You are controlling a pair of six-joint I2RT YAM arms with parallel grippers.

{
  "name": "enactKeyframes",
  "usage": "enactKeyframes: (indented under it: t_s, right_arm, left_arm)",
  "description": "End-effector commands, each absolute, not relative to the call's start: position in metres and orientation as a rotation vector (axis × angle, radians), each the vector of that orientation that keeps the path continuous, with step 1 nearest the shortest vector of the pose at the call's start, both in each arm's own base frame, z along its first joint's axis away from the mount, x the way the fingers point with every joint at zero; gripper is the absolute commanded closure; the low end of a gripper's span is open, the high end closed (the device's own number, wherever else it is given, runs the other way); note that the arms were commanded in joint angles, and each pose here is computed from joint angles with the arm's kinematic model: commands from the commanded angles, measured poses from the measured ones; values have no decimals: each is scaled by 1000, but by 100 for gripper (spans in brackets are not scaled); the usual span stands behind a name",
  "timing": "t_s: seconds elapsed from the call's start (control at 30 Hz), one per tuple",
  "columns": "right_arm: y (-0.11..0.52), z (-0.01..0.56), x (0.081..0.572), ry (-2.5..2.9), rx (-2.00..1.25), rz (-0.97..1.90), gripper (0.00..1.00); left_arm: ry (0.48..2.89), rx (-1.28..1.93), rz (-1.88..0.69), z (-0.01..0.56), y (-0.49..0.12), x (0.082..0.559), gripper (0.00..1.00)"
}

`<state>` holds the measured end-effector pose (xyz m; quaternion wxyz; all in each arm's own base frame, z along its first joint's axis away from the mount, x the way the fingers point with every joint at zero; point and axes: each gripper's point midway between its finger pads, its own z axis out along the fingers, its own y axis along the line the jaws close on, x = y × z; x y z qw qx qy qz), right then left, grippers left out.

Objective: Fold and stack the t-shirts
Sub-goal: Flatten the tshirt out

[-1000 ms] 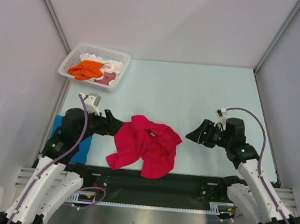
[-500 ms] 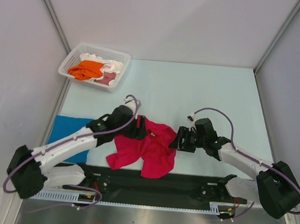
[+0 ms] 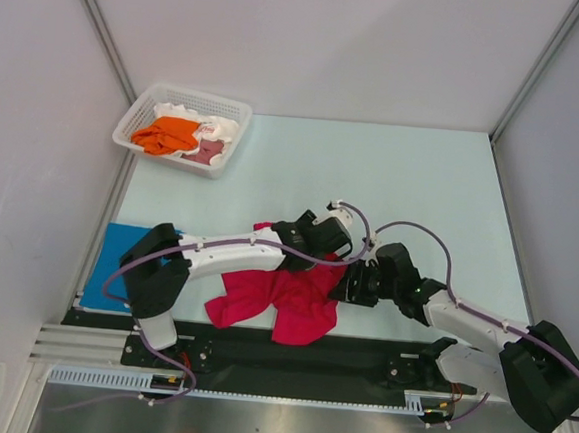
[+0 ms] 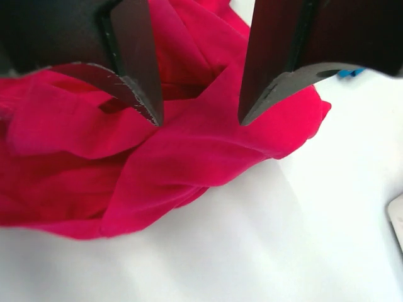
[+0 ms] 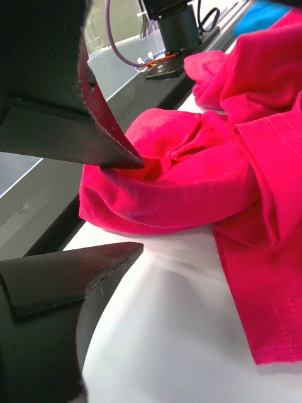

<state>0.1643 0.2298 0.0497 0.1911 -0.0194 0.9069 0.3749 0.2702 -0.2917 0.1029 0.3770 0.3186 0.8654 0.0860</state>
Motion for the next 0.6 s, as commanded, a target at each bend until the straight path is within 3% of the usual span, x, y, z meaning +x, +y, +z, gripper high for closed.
enactKeyframes:
  t_s: [0.0, 0.3, 0.4, 0.43, 0.57]
  right_arm:
    - [237, 61, 169, 2470, -51, 1106, 45]
    - [241, 58, 172, 2470, -56, 1117, 46]
    - [243, 56, 179, 2470, -35, 1103, 53]
    - [244, 58, 181, 2464, -31, 1103, 55]
    - [250, 59, 193, 2460, 1, 1091, 71]
  left_arm:
    - [2148, 859, 349, 119, -287, 280, 44]
    - [2156, 962, 437, 95, -288, 284, 59]
    - [2139, 945, 479, 97, -286, 290, 74]
    - [2122, 918, 510, 102, -282, 294, 98]
    - [2051, 772, 514, 149, -275, 311, 100]
